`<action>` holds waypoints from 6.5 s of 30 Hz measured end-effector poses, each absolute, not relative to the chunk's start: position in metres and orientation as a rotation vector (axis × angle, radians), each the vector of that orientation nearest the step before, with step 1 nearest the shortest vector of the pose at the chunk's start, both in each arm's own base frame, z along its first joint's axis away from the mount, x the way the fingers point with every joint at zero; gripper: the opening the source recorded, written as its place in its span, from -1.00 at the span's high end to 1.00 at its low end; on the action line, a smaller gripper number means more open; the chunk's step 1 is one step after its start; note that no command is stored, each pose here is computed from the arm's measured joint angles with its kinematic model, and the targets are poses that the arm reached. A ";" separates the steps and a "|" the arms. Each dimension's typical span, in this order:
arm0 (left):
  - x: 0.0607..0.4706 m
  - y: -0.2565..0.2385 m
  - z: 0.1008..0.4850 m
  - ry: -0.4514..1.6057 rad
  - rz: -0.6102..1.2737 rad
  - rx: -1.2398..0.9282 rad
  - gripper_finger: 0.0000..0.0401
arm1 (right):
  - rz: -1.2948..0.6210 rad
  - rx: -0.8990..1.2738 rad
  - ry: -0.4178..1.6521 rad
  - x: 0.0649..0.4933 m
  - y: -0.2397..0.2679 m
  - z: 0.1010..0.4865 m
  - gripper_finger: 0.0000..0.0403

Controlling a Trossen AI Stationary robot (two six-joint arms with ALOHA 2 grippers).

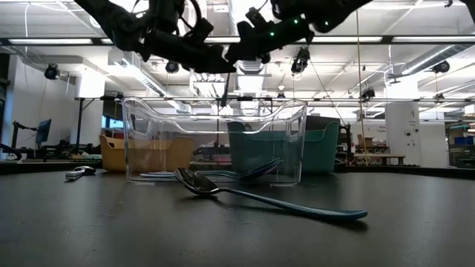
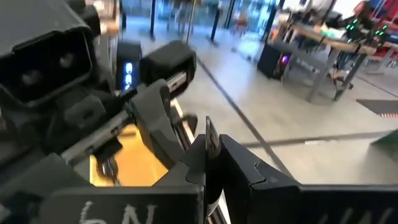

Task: Sort silverware by color (type)
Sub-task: Put the blue spoon into the yellow bin

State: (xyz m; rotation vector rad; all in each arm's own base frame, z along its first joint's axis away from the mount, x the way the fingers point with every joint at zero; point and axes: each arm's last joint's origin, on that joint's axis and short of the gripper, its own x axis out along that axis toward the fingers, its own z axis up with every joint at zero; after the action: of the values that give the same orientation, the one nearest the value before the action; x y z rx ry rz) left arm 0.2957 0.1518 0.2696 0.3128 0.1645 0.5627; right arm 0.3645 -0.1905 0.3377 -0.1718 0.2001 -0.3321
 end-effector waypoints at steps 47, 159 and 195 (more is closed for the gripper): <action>0.285 0.176 0.319 -0.049 0.217 0.479 0.33 | -0.179 -0.309 0.431 0.357 -0.186 0.361 0.93; 0.154 0.124 0.289 -0.356 1.124 -0.099 1.00 | -0.257 -0.188 0.150 0.495 -0.211 0.302 0.41; 0.145 0.118 0.303 -0.326 1.153 0.056 0.51 | -0.240 -0.176 0.234 0.496 -0.209 0.290 0.94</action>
State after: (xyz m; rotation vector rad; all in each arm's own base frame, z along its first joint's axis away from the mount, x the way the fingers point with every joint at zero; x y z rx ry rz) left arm 0.1455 0.1178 0.3027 0.0557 -0.3259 1.1530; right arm 0.4963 -0.2092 0.2897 -0.1757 0.2340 -0.2404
